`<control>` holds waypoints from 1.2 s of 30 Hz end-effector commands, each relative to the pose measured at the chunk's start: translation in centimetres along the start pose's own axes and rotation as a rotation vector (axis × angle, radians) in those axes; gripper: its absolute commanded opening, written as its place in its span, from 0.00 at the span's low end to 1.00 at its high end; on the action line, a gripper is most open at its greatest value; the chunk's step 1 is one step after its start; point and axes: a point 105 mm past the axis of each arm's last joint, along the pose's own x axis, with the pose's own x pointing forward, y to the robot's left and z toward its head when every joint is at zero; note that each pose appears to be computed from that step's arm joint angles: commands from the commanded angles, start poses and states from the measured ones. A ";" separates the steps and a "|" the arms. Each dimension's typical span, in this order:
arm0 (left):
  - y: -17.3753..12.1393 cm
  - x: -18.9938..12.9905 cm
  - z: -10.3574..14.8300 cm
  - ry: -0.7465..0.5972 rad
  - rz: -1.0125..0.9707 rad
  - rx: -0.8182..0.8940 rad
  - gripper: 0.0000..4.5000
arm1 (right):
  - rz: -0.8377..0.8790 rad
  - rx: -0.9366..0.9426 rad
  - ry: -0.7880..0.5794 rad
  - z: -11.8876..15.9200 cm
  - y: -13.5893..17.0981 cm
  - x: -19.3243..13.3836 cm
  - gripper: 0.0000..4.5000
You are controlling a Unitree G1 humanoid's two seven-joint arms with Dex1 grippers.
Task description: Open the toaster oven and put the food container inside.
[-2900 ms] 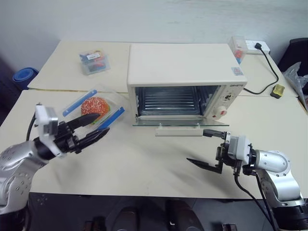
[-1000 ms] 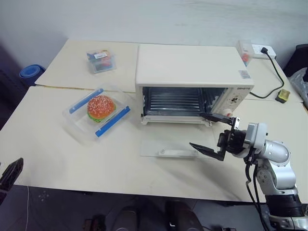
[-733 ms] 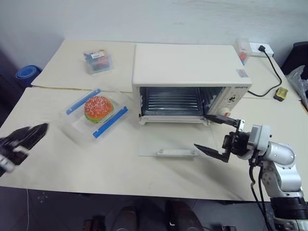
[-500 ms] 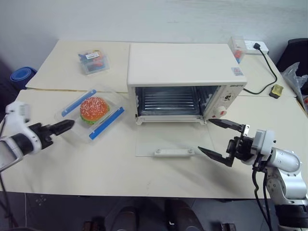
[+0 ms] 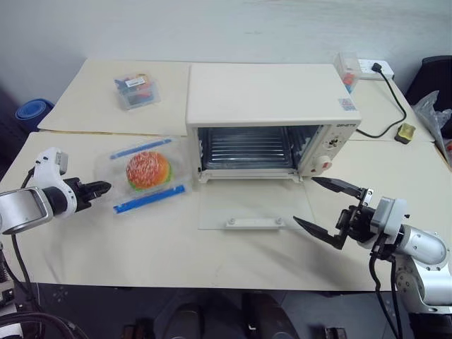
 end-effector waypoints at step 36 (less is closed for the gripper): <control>-18.5 2.8 -2.3 0.037 -0.431 0.410 0.04 | -0.216 -0.053 0.165 1.4 1.3 -4.0 1.00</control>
